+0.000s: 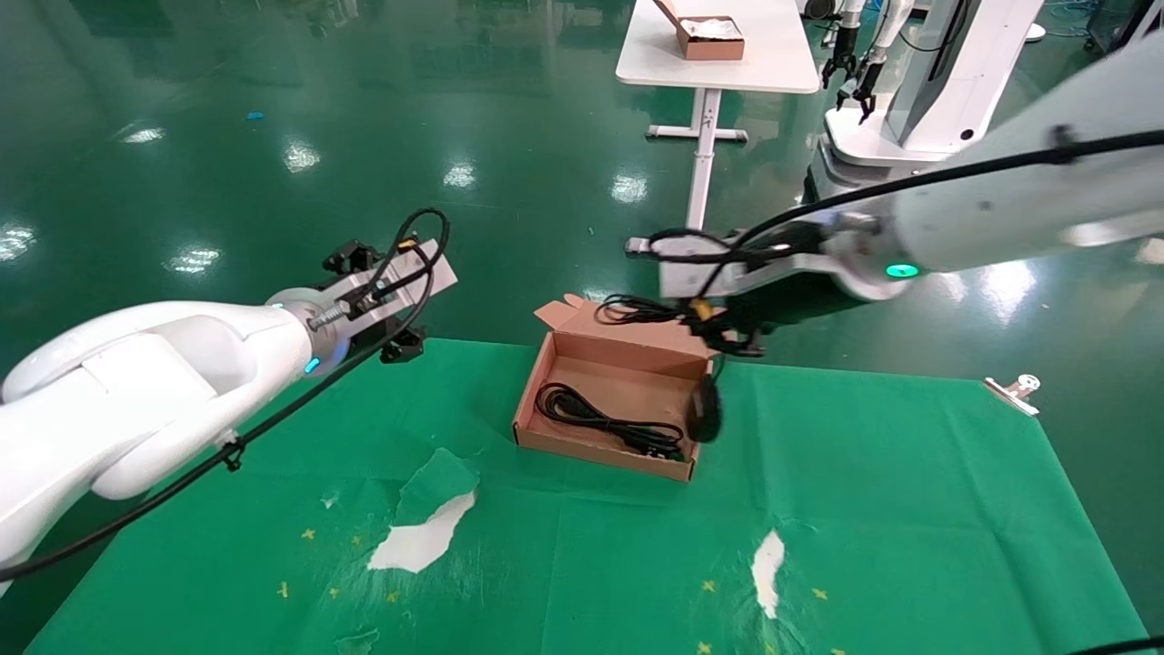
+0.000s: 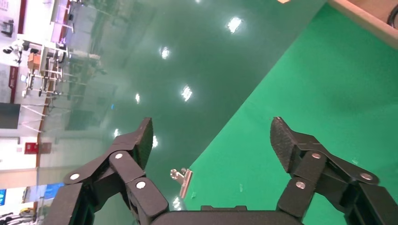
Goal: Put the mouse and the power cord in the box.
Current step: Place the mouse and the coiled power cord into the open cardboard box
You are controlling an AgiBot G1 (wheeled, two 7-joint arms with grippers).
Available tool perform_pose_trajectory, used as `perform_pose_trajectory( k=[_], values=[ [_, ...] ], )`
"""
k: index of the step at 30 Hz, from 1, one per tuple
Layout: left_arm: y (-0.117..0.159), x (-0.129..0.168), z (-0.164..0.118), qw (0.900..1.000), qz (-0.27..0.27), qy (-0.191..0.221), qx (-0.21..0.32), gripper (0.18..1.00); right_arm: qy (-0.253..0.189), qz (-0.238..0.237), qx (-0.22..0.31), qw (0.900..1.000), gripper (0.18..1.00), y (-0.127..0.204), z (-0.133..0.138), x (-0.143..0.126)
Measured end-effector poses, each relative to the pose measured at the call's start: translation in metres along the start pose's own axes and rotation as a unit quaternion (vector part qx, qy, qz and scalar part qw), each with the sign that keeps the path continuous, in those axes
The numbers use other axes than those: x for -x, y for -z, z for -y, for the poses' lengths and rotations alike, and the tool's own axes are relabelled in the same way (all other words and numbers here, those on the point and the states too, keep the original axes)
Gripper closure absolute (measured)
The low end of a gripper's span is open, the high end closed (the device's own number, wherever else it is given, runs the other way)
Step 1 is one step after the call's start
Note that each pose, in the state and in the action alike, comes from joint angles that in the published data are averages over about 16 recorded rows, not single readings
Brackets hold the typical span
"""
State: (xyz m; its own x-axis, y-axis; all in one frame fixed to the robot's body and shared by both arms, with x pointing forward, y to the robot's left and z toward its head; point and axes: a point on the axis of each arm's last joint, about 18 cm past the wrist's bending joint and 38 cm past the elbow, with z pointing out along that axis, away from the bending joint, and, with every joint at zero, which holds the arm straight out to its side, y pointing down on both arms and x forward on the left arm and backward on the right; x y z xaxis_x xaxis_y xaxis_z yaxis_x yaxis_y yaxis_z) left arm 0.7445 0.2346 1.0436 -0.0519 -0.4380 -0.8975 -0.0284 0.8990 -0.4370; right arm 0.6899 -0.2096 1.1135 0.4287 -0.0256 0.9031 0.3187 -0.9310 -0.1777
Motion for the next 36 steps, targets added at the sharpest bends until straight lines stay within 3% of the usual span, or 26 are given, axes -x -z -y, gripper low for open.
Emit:
perform_pose_trajectory(
  k=[8,17,36],
  values=[
    [0.002,0.0,0.0,1.0,0.003,0.0,-0.001,0.251,0.033,-0.006,-0.033,0.999,0.912,-0.038,0.03,0.002],
    [0.002,-0.001,0.0,1.0,0.004,0.0,-0.001,0.194,0.034,-0.042,-0.055,0.997,0.912,-0.071,0.04,0.011],
    [0.003,-0.001,-0.001,1.0,0.004,0.0,0.0,0.184,-0.02,-0.063,0.005,0.998,0.909,-0.118,-0.01,0.053]
  ],
)
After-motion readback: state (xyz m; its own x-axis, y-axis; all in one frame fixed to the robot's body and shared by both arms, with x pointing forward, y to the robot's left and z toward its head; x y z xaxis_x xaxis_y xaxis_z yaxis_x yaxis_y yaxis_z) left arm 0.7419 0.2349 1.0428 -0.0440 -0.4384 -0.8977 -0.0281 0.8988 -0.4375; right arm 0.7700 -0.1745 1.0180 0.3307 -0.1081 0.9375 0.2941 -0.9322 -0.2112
